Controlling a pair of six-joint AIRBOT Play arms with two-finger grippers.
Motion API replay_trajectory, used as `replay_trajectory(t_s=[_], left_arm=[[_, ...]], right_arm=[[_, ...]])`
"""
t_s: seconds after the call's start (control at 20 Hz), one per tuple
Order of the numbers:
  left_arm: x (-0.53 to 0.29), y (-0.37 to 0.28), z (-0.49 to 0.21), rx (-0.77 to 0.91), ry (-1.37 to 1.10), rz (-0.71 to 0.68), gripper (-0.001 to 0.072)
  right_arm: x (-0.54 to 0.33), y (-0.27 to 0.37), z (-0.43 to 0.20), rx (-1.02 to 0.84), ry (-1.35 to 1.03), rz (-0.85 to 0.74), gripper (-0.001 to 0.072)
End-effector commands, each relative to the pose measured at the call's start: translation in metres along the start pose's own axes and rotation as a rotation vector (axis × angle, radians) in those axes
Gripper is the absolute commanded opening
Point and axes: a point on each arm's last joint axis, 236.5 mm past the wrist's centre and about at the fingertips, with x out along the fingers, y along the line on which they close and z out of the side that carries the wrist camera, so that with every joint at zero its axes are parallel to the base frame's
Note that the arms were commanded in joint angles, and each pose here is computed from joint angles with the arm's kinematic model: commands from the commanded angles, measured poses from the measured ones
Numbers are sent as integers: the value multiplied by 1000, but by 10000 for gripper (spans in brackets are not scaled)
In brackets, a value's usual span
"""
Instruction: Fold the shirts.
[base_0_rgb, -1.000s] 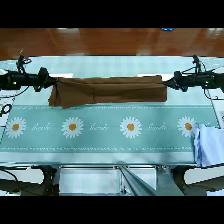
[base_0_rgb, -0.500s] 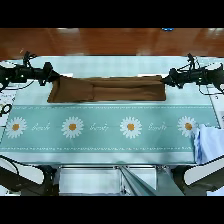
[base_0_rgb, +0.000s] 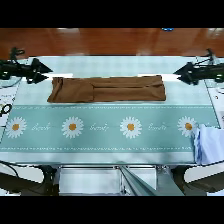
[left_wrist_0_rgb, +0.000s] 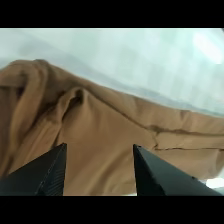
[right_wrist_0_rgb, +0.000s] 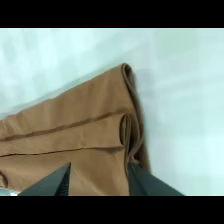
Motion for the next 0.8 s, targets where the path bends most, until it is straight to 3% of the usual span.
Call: replay_trajectory(t_s=[0.0,0.15,0.3,0.5,0.75], left_arm=[[-65,5,-6,126,-86,176,506],[-92,-23,-35,193,-226,163,506],[-79,-53,-109,245,-258,68,506],[-44,-53,-179,255,-173,42,507],[-16,-47,-183,222,-121,55,507]], right_arm=[[-81,-23,-9,-7,-19,-104,416],[-128,-60,-27,31,-70,-237,415],[-124,-98,-54,142,-144,-274,416],[-71,-109,-89,173,-17,-238,419],[-11,-81,-76,163,26,-115,419]])
